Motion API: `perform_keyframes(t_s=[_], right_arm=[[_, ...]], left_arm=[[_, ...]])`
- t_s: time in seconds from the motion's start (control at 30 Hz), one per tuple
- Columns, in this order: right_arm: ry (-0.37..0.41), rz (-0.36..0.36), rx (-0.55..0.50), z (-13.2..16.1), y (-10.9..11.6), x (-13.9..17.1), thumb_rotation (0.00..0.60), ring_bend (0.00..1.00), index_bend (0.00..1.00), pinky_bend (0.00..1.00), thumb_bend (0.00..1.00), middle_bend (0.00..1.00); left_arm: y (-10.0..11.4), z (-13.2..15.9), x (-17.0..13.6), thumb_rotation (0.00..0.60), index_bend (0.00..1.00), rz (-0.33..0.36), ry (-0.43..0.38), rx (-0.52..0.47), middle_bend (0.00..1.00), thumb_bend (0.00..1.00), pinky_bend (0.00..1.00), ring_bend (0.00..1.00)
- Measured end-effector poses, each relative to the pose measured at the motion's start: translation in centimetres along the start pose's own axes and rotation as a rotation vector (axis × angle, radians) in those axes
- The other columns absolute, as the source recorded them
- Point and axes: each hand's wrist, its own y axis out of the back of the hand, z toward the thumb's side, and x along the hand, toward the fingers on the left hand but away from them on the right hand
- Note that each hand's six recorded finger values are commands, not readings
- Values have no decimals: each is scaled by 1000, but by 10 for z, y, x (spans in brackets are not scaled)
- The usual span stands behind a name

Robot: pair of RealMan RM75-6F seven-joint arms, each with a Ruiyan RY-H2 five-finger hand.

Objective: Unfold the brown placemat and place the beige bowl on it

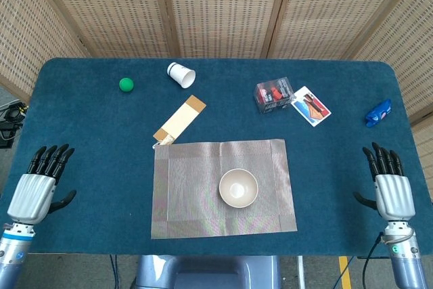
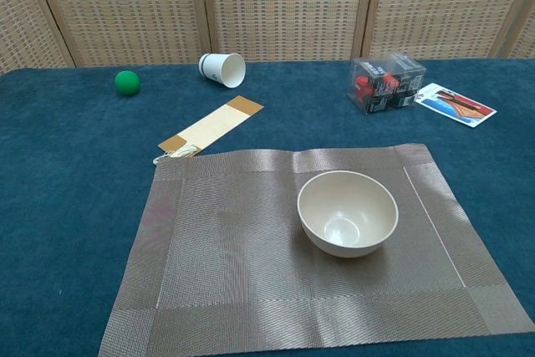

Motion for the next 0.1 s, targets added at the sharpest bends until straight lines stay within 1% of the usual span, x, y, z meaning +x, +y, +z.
perform_keyframes(t_s=[0.1], right_arm=[[-6, -8, -15, -4, 4, 3, 600, 0, 59, 0, 144, 0]], left_arm=[[0, -8, -5, 600, 0, 10, 20, 4, 0, 256, 0, 0]])
